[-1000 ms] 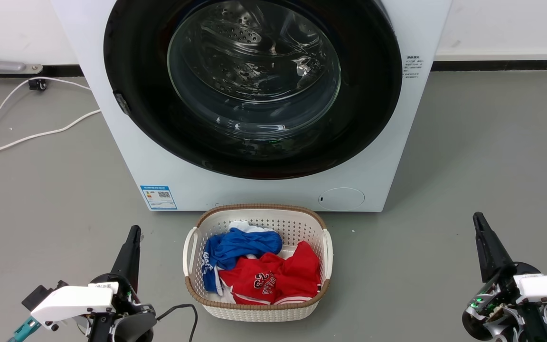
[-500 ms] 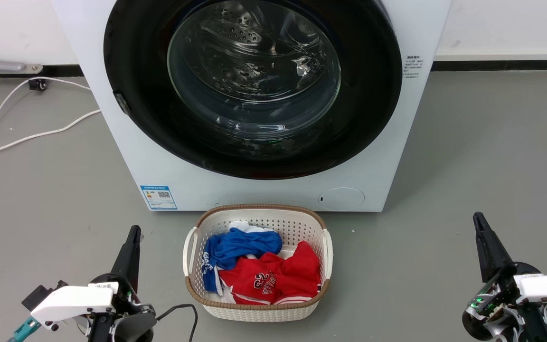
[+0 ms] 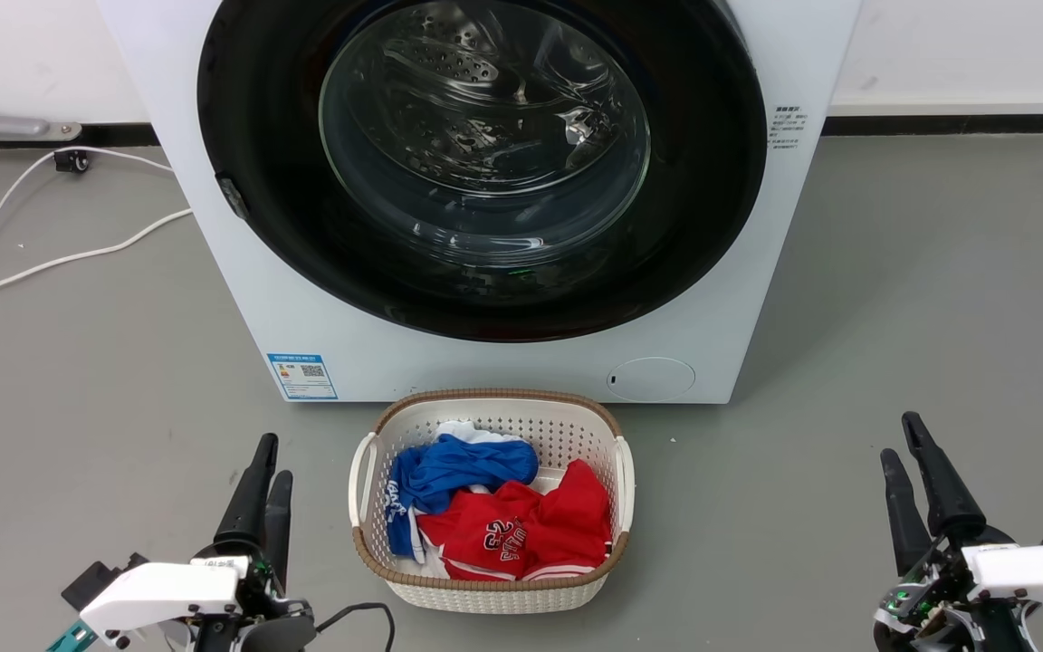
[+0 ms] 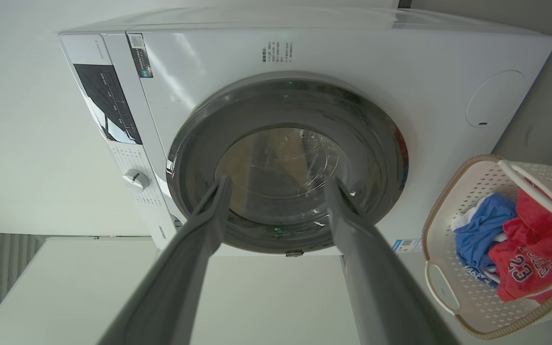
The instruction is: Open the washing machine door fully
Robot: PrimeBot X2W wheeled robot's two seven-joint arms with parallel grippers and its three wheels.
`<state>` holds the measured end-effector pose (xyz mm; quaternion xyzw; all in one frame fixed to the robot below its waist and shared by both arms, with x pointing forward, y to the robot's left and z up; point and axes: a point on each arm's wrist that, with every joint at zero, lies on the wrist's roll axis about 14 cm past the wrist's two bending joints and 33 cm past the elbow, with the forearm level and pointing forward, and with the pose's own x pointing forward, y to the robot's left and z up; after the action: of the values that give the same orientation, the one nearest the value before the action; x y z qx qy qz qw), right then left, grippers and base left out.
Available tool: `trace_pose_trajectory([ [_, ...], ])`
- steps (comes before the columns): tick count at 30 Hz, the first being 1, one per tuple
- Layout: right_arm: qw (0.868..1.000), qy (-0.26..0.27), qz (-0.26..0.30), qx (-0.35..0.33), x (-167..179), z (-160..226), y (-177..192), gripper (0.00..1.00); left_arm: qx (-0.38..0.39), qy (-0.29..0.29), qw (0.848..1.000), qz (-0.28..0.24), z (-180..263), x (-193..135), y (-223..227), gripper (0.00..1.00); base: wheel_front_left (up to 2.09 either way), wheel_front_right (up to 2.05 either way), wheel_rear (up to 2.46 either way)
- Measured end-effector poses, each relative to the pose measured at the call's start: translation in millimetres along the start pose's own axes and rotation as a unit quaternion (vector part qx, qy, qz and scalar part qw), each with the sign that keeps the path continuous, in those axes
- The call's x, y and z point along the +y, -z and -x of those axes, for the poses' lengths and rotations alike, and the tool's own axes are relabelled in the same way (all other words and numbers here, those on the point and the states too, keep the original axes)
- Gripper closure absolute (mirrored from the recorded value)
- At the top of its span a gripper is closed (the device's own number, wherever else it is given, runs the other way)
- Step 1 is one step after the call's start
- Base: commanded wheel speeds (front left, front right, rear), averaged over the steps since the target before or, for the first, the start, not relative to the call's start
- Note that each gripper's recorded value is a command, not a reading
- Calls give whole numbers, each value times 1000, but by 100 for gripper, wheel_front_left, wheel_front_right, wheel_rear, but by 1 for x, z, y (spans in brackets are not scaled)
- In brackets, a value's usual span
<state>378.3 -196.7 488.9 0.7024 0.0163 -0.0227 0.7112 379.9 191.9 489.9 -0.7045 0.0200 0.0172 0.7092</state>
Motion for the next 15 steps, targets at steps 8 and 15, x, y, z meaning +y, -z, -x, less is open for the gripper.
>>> trace_pose_trajectory([
  [8,999,-14,33,-1,10,-1,6,0,2,15,999,-32,-2,-10,7,0,0,0,0],
  [15,997,-25,77,-6,16,0,7,0,0,34,996,-83,-2,-22,10,0,0,0,0],
])
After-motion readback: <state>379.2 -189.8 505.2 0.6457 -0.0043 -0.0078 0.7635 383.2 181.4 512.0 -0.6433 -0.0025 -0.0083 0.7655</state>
